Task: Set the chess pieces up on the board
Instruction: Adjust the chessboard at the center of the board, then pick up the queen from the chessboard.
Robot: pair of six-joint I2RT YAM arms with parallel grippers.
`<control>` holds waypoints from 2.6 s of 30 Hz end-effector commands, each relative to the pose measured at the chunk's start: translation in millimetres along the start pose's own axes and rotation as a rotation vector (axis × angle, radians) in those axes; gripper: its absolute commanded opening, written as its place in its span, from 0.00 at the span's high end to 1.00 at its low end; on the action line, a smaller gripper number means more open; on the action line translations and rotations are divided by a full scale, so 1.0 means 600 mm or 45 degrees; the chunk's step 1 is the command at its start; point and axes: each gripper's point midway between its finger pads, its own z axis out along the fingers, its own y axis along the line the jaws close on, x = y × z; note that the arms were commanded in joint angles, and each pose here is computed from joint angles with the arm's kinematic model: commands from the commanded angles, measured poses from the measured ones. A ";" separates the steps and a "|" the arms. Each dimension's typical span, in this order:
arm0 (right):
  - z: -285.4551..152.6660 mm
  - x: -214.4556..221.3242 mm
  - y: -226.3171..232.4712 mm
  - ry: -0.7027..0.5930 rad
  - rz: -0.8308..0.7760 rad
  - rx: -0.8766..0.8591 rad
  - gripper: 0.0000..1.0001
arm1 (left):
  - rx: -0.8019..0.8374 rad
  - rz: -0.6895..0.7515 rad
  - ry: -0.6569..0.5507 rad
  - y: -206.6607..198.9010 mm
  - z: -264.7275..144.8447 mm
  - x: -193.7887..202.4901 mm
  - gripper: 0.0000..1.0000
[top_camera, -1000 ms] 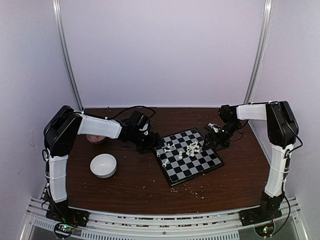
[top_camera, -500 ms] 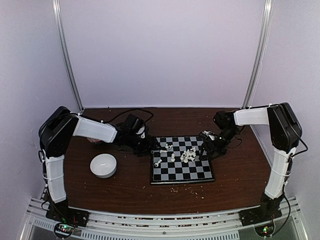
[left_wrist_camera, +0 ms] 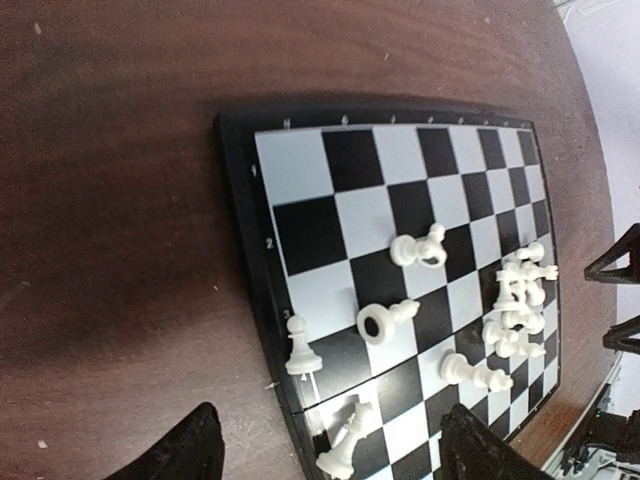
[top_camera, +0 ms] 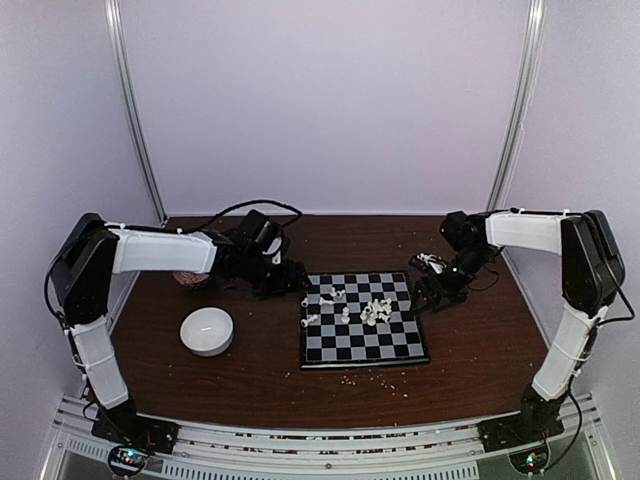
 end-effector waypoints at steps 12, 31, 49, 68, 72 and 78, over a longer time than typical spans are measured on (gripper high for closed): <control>-0.182 0.015 0.053 -0.559 -0.483 0.228 0.08 | 0.087 0.907 -0.287 -0.148 -0.152 -0.036 0.35; -0.147 0.033 0.047 -0.676 -0.652 0.226 0.11 | 0.119 1.123 -0.061 -0.184 0.026 0.020 0.46; -0.142 0.034 0.028 -0.641 -0.655 0.291 0.11 | 0.100 1.151 0.104 -0.163 0.070 0.048 0.49; -0.136 0.035 0.015 -0.612 -0.645 0.324 0.12 | 0.081 1.166 0.178 -0.146 0.093 0.064 0.60; -0.137 0.035 0.015 -0.614 -0.647 0.327 0.12 | 0.088 1.167 0.177 -0.150 0.097 0.064 0.64; -0.136 0.035 0.013 -0.611 -0.643 0.330 0.12 | 0.114 1.165 0.162 -0.162 0.102 0.059 0.64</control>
